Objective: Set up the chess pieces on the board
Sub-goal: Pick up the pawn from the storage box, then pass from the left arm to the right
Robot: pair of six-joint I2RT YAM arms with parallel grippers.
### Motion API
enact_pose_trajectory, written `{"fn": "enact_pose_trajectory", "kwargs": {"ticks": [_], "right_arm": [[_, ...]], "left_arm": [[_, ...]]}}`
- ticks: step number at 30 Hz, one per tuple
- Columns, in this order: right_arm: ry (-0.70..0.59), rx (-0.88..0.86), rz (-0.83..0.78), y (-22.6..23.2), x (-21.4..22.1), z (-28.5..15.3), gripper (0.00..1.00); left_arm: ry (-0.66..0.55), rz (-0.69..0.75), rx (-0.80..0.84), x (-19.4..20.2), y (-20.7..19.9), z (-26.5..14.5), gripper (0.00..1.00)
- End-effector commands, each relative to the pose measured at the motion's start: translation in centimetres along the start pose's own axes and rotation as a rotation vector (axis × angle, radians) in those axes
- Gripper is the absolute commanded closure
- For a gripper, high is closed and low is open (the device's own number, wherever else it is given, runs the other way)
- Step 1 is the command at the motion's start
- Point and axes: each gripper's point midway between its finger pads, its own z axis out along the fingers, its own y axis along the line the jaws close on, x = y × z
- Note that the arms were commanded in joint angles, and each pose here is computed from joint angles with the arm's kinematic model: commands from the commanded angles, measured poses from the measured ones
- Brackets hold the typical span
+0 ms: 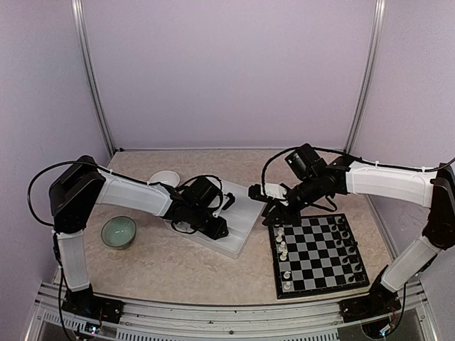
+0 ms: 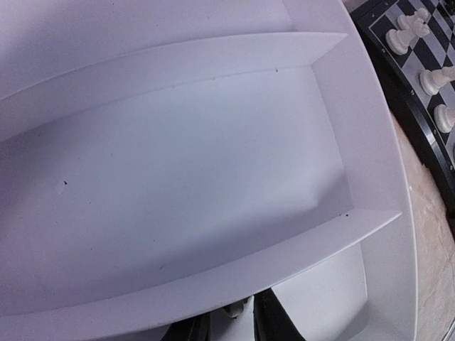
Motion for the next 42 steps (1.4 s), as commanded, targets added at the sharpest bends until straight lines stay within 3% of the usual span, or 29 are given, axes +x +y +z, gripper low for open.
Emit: {"fn": "enact_pose_trajectory", "kwargs": {"ticks": [1,7,12,18,25,42], "right_arm": [[-0.023,0.014,-0.003,-0.2,-0.5,-0.5,0.73],[-0.029,-0.024,0.015,0.0,-0.7,-0.1,0.73],[-0.055,-0.039,0.054,-0.3,-1.3,0.7,0.76],[-0.085,-0.042,0.089,-1.8,-2.8,2.5,0.77],[-0.117,0.038,0.009,-2.9,-6.2,4.0,0.75],[-0.121,0.095,-0.108,-2.3,-9.1,5.8,0.72]], "left_arm": [[0.005,-0.014,0.014,0.2,0.0,0.7,0.8],[0.006,-0.044,0.017,0.9,0.3,0.6,0.9],[-0.062,-0.119,0.07,0.8,0.9,-1.2,0.93],[-0.212,-0.225,0.177,-0.7,0.9,-4.0,0.94],[-0.349,-0.355,0.308,-3.1,0.2,-7.7,0.93],[-0.411,-0.407,0.55,-5.5,-2.8,-11.2,0.92]]}}
